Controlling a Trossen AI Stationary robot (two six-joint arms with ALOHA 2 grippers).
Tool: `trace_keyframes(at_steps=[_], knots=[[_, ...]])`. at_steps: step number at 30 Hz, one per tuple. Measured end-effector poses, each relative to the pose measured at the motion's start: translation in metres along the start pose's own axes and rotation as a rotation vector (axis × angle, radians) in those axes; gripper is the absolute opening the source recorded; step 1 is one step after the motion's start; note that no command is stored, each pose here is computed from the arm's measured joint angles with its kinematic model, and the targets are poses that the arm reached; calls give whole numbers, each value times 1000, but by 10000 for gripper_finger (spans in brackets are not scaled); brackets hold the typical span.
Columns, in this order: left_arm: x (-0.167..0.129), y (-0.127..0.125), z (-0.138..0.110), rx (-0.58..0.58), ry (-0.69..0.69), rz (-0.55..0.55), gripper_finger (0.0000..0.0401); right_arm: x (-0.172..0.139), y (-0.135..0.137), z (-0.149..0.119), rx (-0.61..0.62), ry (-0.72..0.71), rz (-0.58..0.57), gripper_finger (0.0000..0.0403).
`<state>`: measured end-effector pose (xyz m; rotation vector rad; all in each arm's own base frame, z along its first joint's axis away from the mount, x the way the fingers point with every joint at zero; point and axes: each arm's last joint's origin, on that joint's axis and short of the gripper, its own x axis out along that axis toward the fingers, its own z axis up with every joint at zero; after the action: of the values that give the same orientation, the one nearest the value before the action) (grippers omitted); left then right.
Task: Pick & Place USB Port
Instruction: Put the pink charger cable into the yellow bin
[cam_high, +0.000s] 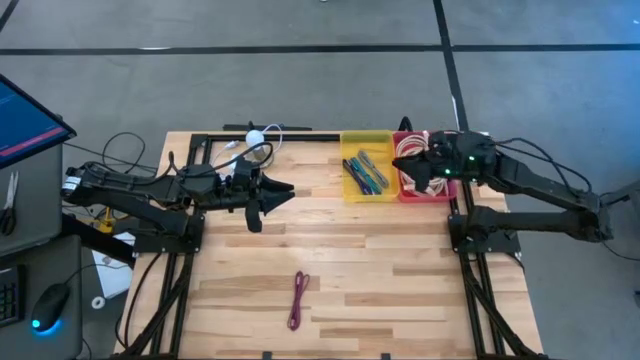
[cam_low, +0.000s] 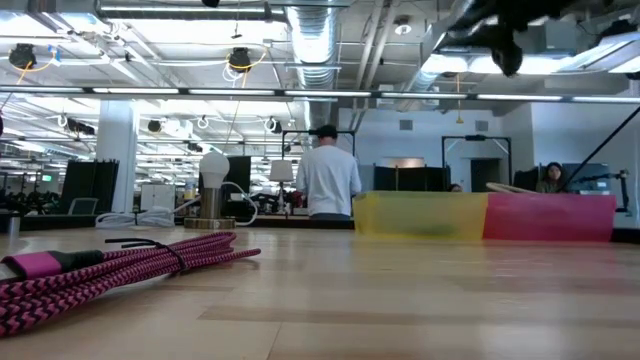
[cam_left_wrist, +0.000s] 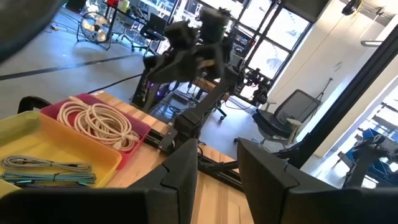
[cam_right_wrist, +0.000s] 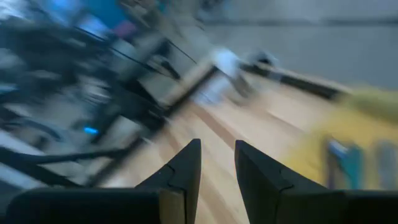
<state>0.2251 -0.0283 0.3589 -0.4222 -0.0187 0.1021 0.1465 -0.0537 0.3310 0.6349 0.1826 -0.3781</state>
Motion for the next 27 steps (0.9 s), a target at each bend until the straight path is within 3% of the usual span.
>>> trace_keyframes(at_steps=[4,10,17,23,27], knots=[[0,0,0,0,-1,0,114,0,19,4,-42,-70,147,91],[0,-1,0,35,7,-37,111,6,39,-4,-84,-49,274,91],[-4,-15,-6,126,34,-112,61,8,61,-8,-122,-79,421,91],[-13,-32,-14,125,3,-26,11,7,67,-13,-130,-68,438,91],[-21,-45,-20,65,-6,15,5,6,68,-14,-129,-78,423,91]])
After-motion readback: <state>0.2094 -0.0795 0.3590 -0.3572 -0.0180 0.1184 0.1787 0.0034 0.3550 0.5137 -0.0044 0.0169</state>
